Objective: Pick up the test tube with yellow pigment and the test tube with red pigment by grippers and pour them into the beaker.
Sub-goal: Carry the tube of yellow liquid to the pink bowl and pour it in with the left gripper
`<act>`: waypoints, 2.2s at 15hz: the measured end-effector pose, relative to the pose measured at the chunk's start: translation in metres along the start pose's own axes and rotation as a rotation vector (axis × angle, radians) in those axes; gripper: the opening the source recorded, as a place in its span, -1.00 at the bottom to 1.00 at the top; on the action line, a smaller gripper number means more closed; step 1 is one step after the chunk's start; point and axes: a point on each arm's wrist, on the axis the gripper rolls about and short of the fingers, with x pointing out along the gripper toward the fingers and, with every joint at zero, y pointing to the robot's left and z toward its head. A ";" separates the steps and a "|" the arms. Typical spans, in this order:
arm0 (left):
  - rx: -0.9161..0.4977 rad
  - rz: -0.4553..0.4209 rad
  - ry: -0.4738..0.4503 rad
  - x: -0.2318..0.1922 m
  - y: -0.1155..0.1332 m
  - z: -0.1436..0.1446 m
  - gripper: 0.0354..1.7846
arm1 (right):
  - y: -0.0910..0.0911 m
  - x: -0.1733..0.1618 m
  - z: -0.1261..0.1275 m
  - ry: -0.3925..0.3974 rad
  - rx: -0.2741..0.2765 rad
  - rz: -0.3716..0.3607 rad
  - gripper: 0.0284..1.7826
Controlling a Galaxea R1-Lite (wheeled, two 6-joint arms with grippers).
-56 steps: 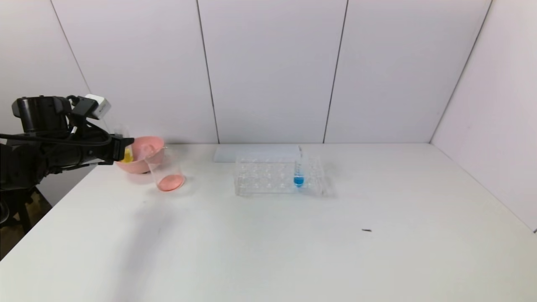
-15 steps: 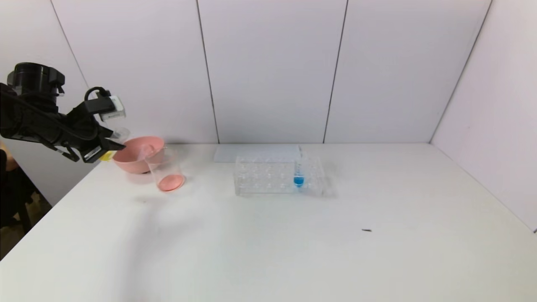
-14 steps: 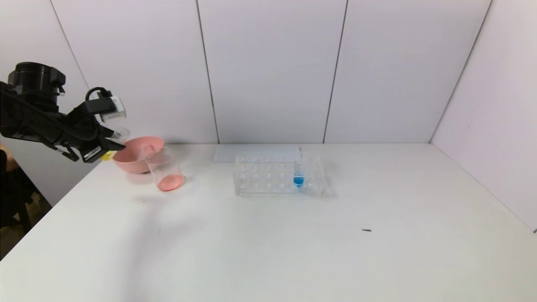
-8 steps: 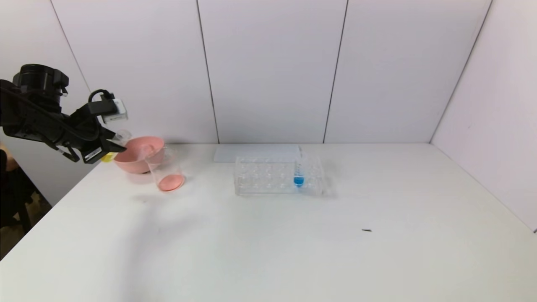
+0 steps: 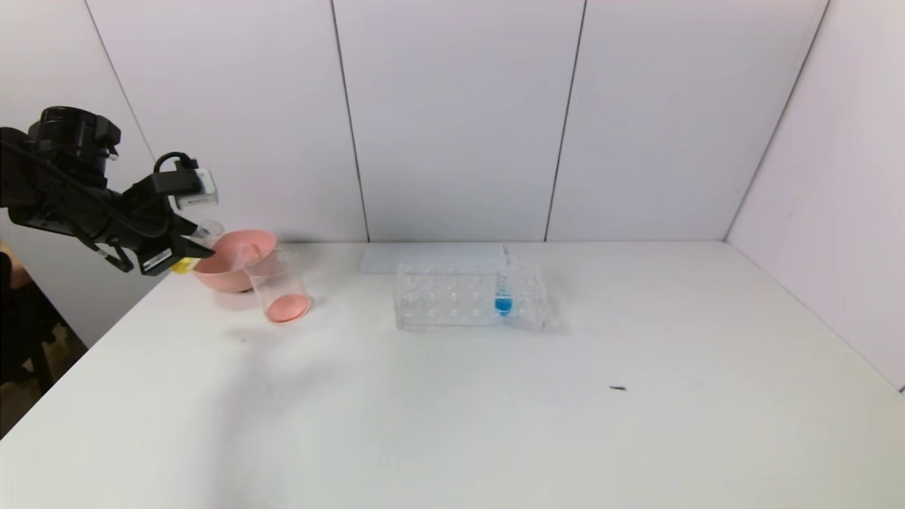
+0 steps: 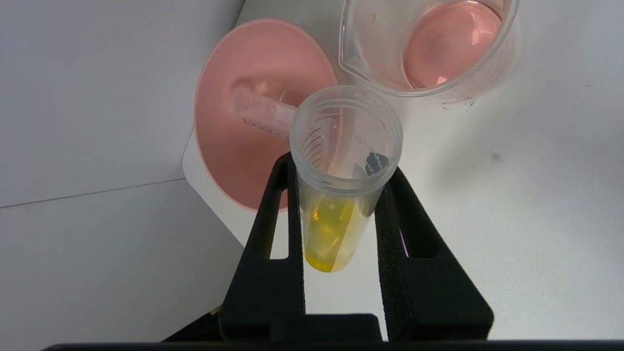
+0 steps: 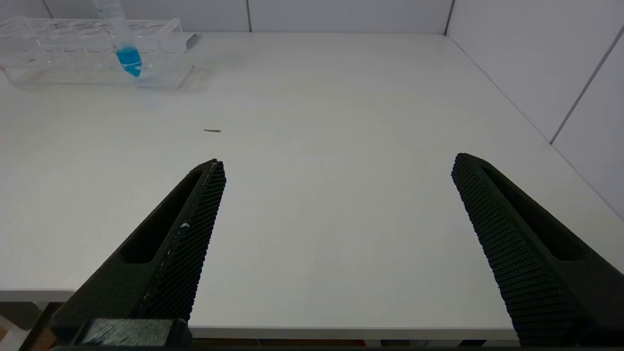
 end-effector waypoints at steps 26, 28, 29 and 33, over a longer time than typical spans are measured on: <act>0.245 -0.154 0.038 0.003 0.014 0.008 -0.54 | 0.000 0.000 0.000 0.000 0.000 0.000 0.91; 0.249 -0.154 0.040 0.006 0.015 0.008 -0.54 | 0.000 0.000 0.000 0.000 0.000 0.000 0.91; 0.250 -0.155 0.043 0.007 0.015 0.008 -0.54 | 0.000 0.000 0.000 0.000 0.000 0.000 0.91; 0.257 -0.157 0.062 0.011 0.014 0.009 -0.54 | 0.000 0.000 0.000 0.000 0.000 0.000 0.91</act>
